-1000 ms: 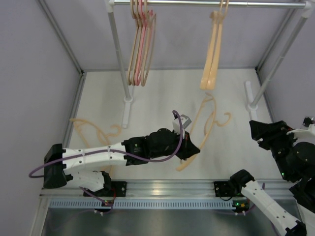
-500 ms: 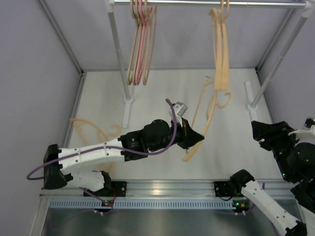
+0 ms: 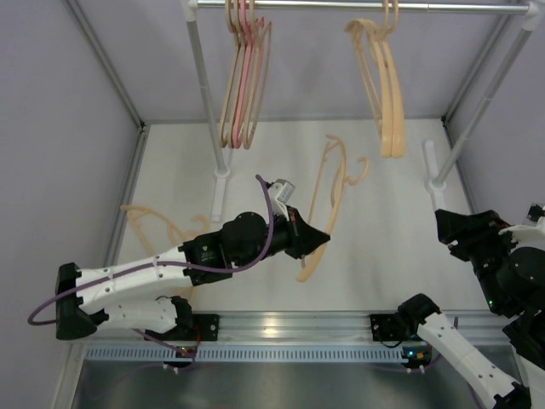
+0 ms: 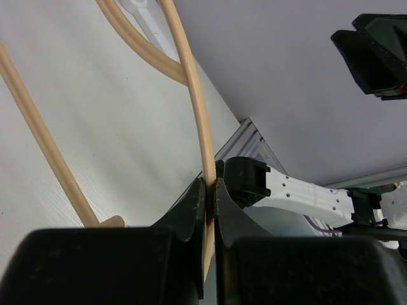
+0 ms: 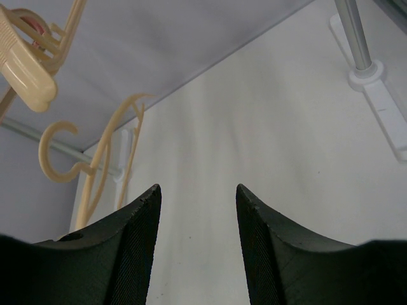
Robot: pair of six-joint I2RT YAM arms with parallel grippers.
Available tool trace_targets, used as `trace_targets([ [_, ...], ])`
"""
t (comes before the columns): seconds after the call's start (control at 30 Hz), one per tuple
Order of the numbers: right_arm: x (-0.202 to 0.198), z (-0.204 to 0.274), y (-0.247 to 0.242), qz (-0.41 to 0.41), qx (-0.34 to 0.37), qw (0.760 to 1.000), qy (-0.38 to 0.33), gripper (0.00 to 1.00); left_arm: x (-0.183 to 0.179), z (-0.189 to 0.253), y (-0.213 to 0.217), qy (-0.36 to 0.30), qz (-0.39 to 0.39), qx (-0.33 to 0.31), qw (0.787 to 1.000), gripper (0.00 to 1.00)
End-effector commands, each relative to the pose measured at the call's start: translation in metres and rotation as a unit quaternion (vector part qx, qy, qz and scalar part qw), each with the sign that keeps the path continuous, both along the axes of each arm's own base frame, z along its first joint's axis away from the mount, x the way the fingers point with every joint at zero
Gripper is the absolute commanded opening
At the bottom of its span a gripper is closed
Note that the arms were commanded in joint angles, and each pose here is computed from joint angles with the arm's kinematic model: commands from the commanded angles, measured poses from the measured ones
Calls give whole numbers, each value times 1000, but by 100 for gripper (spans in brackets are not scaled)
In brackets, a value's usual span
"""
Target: Organize the hangers
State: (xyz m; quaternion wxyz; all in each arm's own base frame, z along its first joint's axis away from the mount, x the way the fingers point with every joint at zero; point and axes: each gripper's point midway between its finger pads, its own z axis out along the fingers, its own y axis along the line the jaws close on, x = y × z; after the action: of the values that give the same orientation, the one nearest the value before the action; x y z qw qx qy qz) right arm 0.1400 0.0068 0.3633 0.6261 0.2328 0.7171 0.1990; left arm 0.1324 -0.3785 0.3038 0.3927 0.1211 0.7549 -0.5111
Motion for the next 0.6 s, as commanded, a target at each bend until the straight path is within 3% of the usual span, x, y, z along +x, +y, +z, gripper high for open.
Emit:
trace_targets([
  [0.0, -4, -1, -2, 4, -10, 1000, 6, 49, 5, 40, 20, -15, 32, -68, 997, 0],
  [0.27, -2, -2, 0, 5, -12, 1000, 11, 49, 19, 91, 28, -53, 73, -126, 988, 0],
  [0.57, -2, 3, 1, 10, -17, 1000, 9, 49, 54, 155, -4, -134, 122, -144, 973, 0],
])
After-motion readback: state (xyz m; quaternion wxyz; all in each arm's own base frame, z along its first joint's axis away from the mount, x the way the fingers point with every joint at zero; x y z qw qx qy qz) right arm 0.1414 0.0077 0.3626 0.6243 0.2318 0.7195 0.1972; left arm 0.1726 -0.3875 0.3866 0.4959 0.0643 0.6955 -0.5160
